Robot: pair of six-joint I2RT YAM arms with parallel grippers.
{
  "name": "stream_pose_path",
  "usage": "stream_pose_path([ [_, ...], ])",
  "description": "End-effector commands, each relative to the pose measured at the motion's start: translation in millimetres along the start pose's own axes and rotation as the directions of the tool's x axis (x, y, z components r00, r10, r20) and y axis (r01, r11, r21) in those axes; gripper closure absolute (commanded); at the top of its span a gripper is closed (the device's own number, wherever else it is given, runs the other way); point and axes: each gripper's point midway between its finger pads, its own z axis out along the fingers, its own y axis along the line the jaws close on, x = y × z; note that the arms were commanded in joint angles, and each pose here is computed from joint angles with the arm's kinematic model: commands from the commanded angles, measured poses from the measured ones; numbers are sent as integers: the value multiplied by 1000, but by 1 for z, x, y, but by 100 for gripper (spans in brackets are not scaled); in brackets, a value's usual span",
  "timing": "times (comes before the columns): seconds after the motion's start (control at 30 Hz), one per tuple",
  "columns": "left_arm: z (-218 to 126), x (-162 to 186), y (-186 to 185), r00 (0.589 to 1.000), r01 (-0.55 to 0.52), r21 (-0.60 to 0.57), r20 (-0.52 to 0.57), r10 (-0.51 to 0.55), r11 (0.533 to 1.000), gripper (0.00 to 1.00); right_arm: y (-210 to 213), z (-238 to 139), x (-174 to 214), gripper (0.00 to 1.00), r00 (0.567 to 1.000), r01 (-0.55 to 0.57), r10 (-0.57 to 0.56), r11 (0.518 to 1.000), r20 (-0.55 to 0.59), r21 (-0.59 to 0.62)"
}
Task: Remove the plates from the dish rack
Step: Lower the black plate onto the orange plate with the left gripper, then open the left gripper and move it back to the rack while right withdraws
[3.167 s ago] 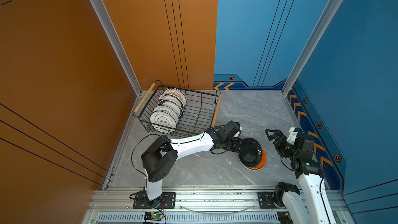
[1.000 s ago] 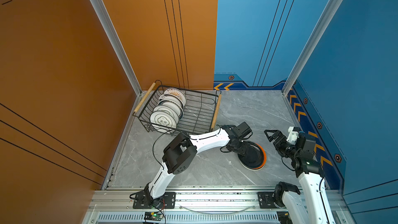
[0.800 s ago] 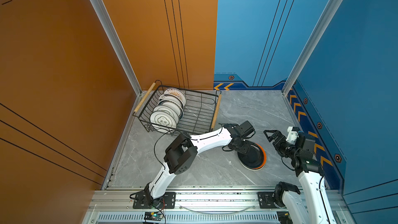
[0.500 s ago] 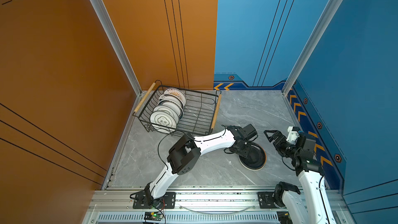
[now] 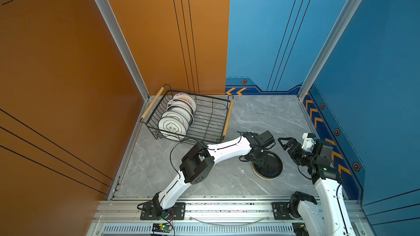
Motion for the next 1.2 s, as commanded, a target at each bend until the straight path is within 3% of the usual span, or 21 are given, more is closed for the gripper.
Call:
stream_pose_path([
  [0.0,-4,3,5,1000,-13,-36,-4,12,999,32,0,0,1,0,1000,17,-17,1000,-11,-5],
  [0.2,-24,-3,15,999,-2,-56,39,4,998,32,-6,4,4,0,999,21,-20,1000,-32,13],
  [0.47,-54,-8,22,995,9,-68,97,-2,998,33,-39,5,11,0,997,65,-55,969,-47,237],
  [0.63,-90,-10,34,984,12,-107,175,6,994,33,-47,15,28,0,989,127,-95,943,-116,309],
  [0.83,-134,-8,63,960,50,-172,280,0,984,32,-49,30,46,0,976,177,-122,928,-181,328],
  [1.17,-188,3,94,920,101,-151,391,-35,983,30,-49,40,59,0,963,211,-137,919,-232,333],
])
